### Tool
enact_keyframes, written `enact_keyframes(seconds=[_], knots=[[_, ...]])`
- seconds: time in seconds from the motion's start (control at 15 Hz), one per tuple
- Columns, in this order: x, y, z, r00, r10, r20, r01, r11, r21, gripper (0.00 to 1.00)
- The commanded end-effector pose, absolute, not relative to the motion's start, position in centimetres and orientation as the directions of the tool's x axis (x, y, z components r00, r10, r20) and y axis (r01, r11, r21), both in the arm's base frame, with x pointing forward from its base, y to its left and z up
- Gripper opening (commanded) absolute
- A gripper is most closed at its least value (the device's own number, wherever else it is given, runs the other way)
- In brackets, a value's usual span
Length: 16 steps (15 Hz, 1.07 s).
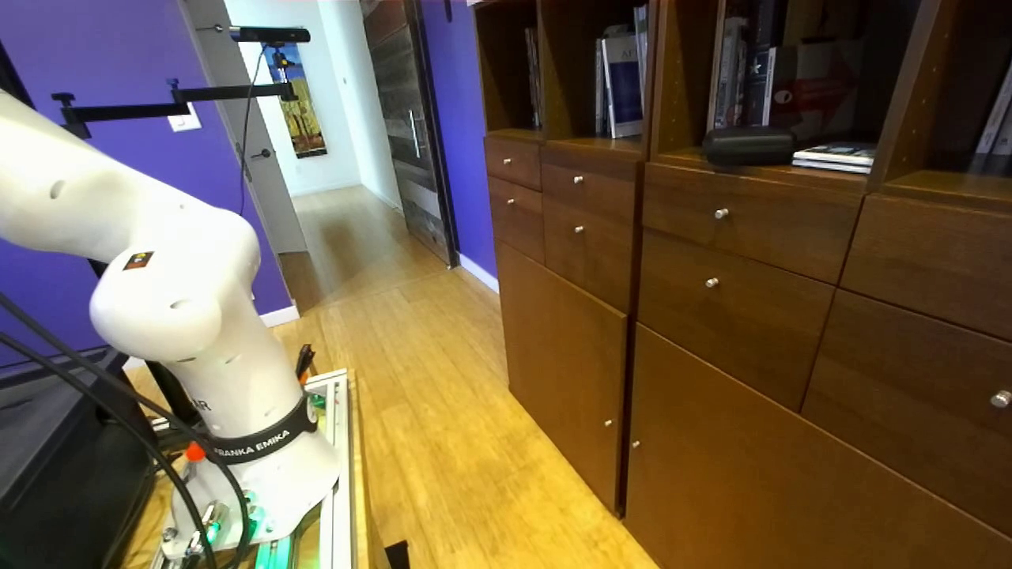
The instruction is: Open the cabinet door on the left completely
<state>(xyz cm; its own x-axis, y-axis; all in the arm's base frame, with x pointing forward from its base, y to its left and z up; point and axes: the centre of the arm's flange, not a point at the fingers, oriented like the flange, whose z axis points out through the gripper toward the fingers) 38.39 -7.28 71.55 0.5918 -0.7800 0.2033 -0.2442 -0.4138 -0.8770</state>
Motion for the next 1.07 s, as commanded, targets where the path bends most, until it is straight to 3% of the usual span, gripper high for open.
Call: enact_keyframes(seconds=[0.0, 1.0], knots=[[38.4, -7.3, 71.6, 0.592, -0.78, 0.203, -0.244, -0.414, -0.877, 1.0], [38.3, -7.3, 72.6, 0.574, -0.792, 0.207, -0.243, -0.406, -0.881, 1.0]])
